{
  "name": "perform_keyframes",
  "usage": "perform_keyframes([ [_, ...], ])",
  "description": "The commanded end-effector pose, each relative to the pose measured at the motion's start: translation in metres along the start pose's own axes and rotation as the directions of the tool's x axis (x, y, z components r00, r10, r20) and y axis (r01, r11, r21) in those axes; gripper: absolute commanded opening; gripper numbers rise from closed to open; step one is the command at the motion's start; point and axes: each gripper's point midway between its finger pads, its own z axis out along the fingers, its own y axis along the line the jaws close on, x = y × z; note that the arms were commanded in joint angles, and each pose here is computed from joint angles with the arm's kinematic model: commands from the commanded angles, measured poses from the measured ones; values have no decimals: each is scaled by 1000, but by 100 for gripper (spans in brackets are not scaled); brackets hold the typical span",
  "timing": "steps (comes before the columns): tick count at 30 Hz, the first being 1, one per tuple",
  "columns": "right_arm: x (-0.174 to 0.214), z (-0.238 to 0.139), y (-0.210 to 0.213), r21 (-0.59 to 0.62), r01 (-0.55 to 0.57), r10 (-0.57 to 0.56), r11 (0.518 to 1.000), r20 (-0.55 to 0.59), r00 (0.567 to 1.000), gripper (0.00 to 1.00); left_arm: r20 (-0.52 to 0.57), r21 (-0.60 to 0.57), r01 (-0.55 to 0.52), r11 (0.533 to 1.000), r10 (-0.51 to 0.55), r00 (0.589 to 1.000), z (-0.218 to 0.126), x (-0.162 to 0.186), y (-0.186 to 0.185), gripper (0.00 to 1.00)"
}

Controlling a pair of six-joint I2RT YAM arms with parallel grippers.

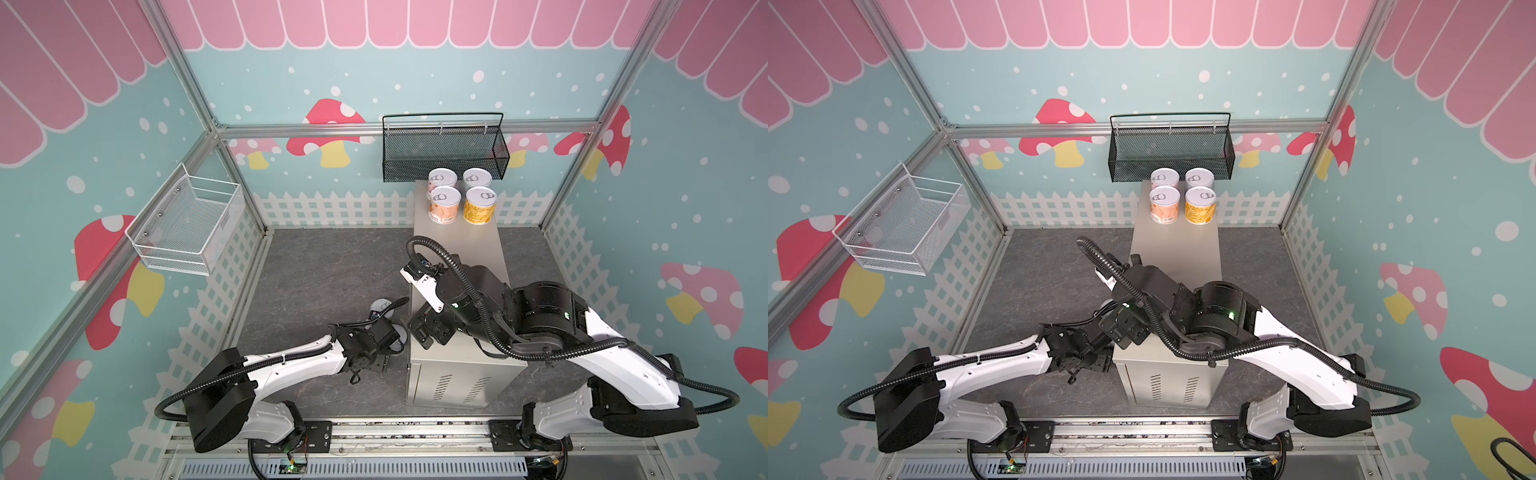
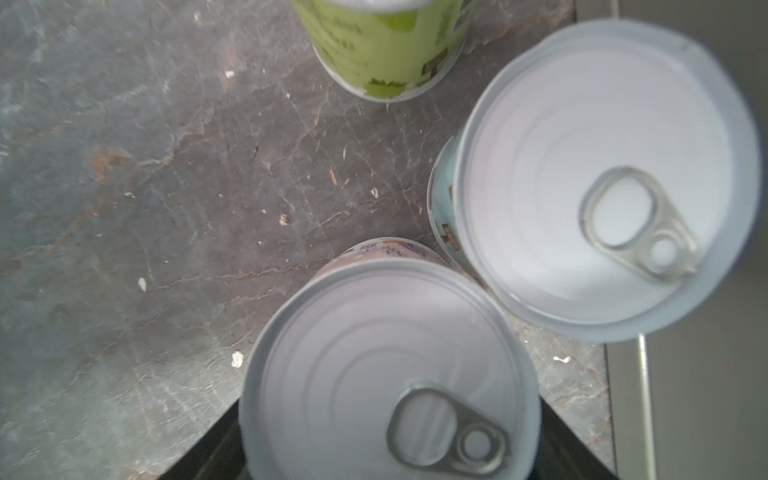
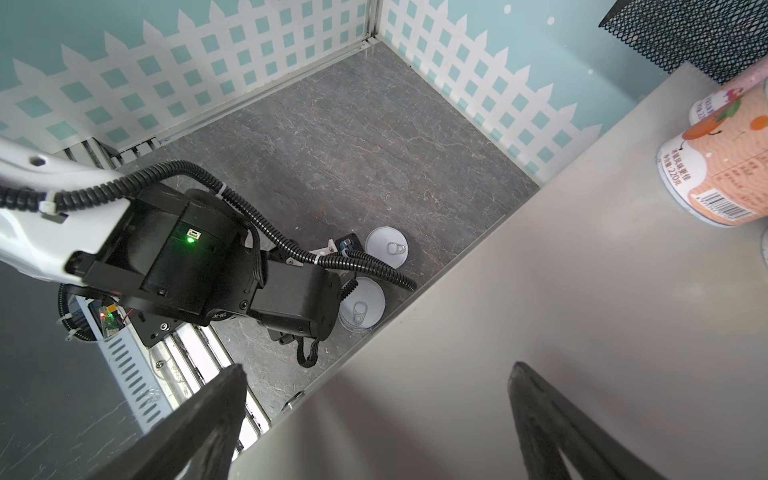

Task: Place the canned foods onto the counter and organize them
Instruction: 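Lift the pink can with the left gripper onto the cabinet top toward the right gripper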

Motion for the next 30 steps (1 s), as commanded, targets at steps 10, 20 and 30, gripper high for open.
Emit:
perform_keyframes([
  [10, 15, -19, -17, 42, -46, 47, 998, -21, 999, 100, 196, 3, 28, 1000, -28, 980, -88, -51, 28, 44],
  [20, 29, -60, -57, 134, -171, 164, 976, 62, 985, 100, 286, 97, -107, 989, 76, 955, -185, -76, 31, 44],
  [30, 54, -64, -74, 208, -218, 209, 953, 68, 976, 99, 417, 272, -269, 924, 139, 898, -292, -106, 3, 44],
])
